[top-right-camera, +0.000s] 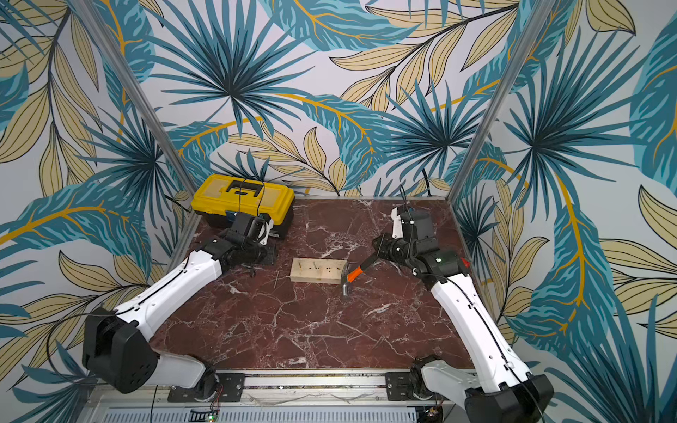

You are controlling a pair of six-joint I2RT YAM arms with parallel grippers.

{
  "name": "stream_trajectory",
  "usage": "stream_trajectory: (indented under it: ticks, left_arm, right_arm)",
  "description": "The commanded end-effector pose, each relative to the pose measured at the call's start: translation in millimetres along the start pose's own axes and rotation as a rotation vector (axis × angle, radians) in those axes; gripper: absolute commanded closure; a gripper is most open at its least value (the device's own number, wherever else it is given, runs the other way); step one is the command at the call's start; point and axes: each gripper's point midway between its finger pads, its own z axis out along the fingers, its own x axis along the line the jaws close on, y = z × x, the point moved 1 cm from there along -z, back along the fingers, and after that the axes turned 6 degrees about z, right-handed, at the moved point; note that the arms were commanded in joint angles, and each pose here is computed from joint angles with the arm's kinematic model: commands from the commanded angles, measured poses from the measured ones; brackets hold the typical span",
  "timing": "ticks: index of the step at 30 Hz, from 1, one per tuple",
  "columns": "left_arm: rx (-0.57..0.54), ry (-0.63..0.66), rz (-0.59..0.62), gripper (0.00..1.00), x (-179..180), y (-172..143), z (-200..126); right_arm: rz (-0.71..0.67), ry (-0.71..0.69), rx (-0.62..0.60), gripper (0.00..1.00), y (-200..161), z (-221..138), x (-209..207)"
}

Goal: Use a claw hammer to pull out a nail
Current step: Place the nail at the center of the board, then adjust the hammer.

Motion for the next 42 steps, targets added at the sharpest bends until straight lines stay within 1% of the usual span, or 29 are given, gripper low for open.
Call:
stream_trajectory:
  ticks: [1,4,8,10,11,14,16,22,25,27,30,33,38,42]
  left_arm:
    - [-0.061,-0.101,0.026,0.7,-18,18,-23]
    - [-0.078,-0.18,0.03,0.7,-32,24,-30]
    - [-0.144,-0.367,0.023,0.7,-59,31,-42]
    - [-0.191,-0.489,0.006,0.69,-75,36,-50]
    - [-0.216,-0.533,-0.001,0.67,-80,39,-54]
    - [-0.31,-0.666,-0.011,0.65,-95,48,-66]
    - [-0.35,-0.741,-0.019,0.64,-102,53,-75]
    - [-0.362,-0.946,-0.048,0.63,-117,62,-97]
    - [-0.369,-1.004,-0.06,0.63,-119,65,-104]
    - [-0.361,-1.031,-0.063,0.6,-121,66,-107]
    - [-0.328,-1.082,-0.071,0.59,-126,66,-109]
    - [-0.312,-1.098,-0.071,0.58,-128,65,-109]
    - [-0.307,-1.112,-0.068,0.58,-130,65,-112]
    - [-0.318,-1.126,-0.064,0.58,-131,65,-117]
  right_arm:
    - [0.019,0.119,-0.079,1.0,15,-10,22]
    - [0.022,0.157,-0.095,1.0,19,-11,29]
    - [0.018,0.241,-0.156,1.0,32,-18,45]
    - [0.02,0.285,-0.197,1.0,39,-23,53]
    - [0.019,0.303,-0.212,1.0,42,-26,57]
    - [0.024,0.355,-0.27,1.0,53,-35,66]
    - [0.025,0.405,-0.337,1.0,63,-46,75]
    - [0.056,0.51,-0.411,1.0,74,-69,90]
    - [0.065,0.557,-0.444,1.0,76,-80,95]
    - [0.071,0.593,-0.47,1.0,78,-87,98]
    - [0.086,0.651,-0.489,1.0,81,-94,105]
    - [0.113,0.73,-0.506,1.0,84,-98,111]
    - [0.153,0.828,-0.495,1.0,86,-99,120]
    - [0.15,0.877,-0.46,1.0,82,-97,127]
